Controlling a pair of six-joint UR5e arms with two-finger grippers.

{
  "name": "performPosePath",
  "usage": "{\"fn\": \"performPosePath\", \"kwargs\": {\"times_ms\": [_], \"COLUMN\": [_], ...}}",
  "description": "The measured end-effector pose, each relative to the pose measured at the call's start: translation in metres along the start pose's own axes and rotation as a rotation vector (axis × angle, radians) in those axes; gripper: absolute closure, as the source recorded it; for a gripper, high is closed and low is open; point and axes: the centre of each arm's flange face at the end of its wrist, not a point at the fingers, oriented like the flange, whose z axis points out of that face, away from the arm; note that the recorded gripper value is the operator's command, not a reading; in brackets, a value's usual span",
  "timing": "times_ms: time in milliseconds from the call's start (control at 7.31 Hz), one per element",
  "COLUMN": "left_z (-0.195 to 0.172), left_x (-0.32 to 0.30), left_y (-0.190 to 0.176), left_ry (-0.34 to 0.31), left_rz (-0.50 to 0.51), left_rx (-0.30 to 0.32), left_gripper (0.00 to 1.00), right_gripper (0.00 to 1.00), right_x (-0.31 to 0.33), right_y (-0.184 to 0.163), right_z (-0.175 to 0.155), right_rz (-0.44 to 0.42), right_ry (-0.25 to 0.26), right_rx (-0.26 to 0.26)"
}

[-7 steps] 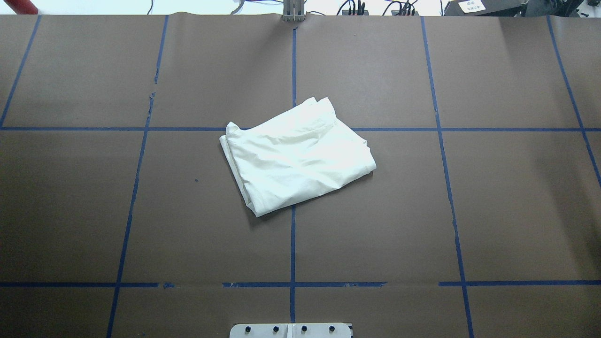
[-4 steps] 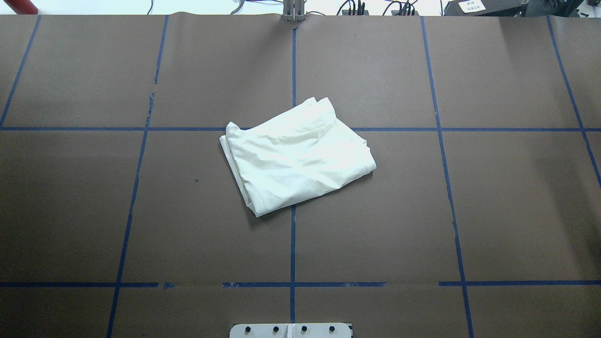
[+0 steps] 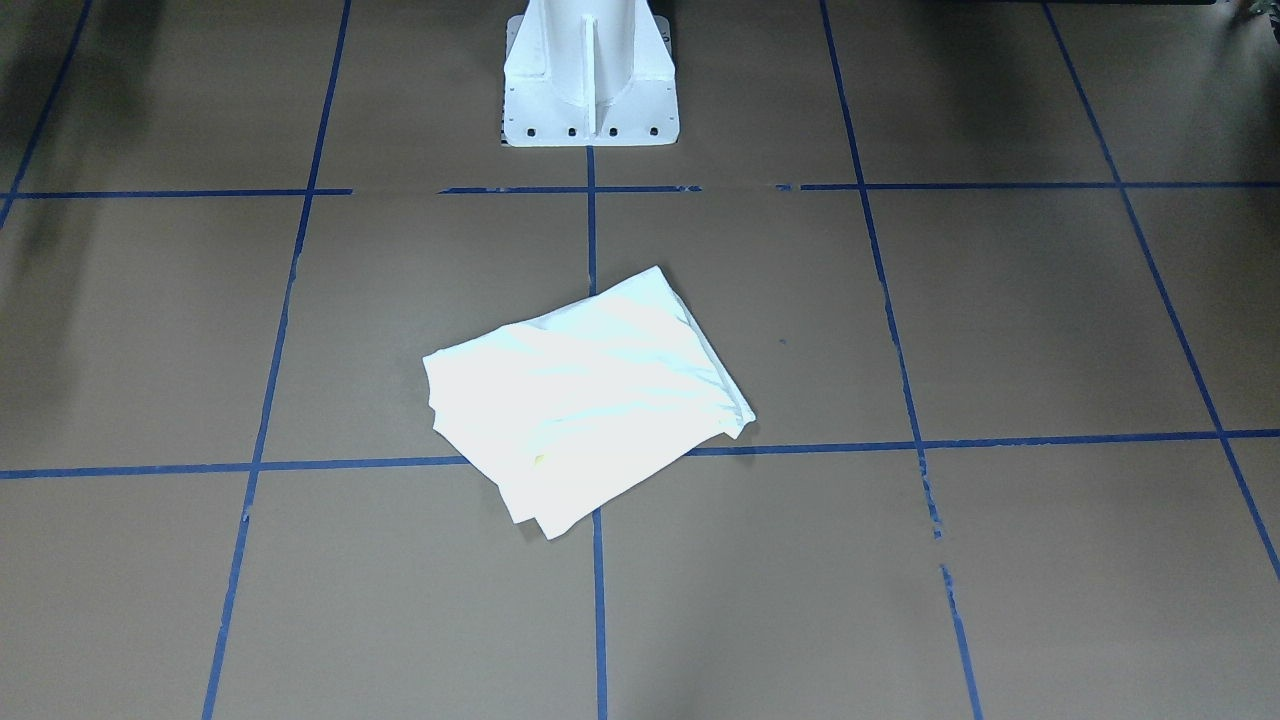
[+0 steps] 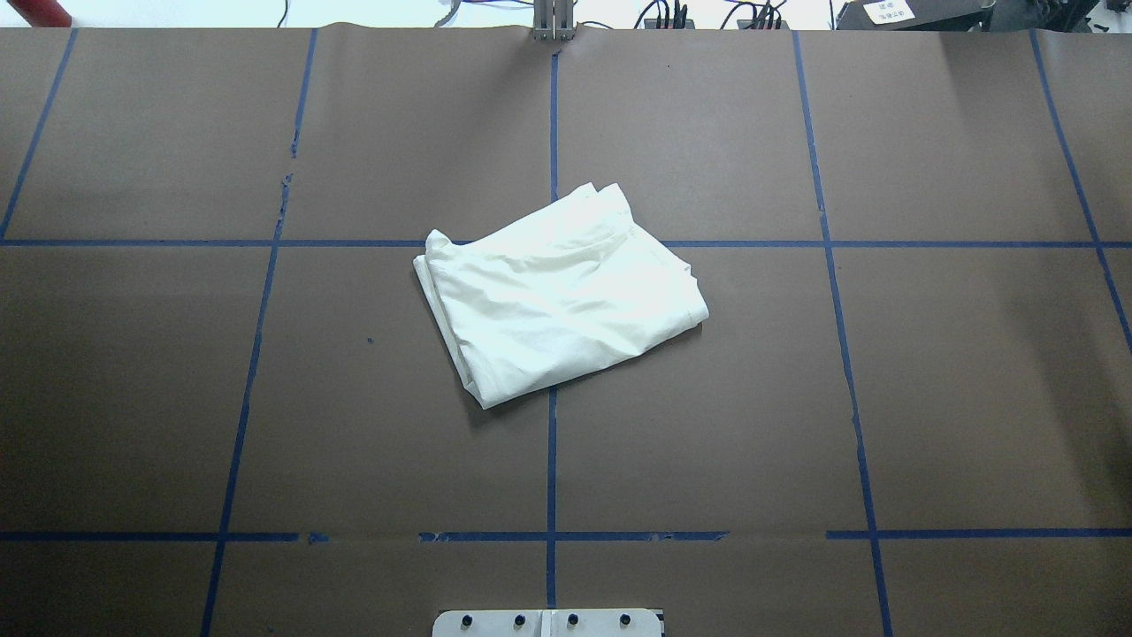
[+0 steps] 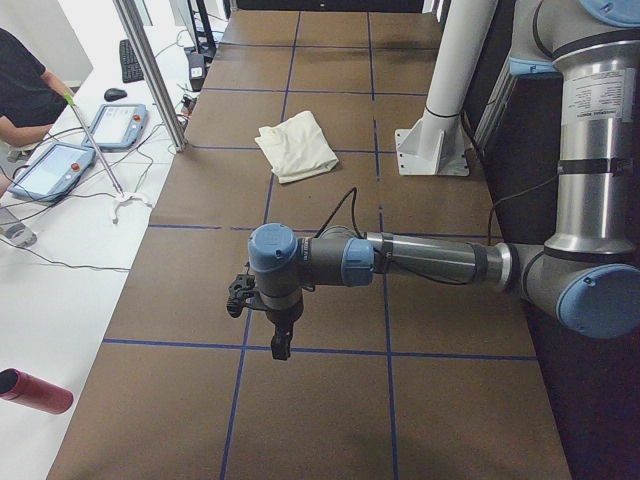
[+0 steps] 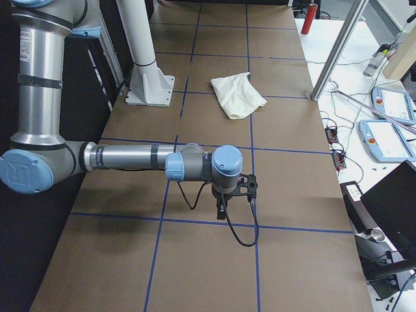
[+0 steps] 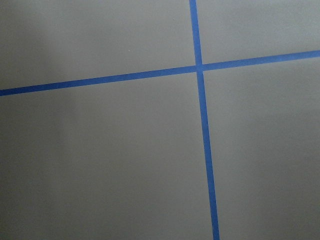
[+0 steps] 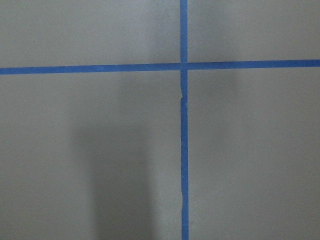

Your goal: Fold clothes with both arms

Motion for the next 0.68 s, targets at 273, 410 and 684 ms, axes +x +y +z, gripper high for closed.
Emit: {"fn": "performPosePath", "kwargs": {"times_ms": [273,410,684], "left_z": [-0.0001,-0.0002,-0.0002], "left_x": [0.0000,0.0001,0.0002], "left_y": [0.0000,-0.0001,-0.0001], "left_ry": [-0.001,0.000,0.000], "left_rz": [0.000,0.000,0.000], "left_rx": [0.000,0.000,0.000], "left_gripper": [0.00,0.00,0.00], "right_gripper": [0.00,0.00,0.00], "right_x": [-0.0001,-0.0001,-0.0005], "right_y": [-0.0003,-0.0004,-0.0009], "right_z": [-0.0004,-0.0008,-0.0013], "right_rz": [-0.005,-0.008,-0.015], "right_ry": [0.004,0.008,0.015], "right_rx": [0.002,0.003,0.005]}}
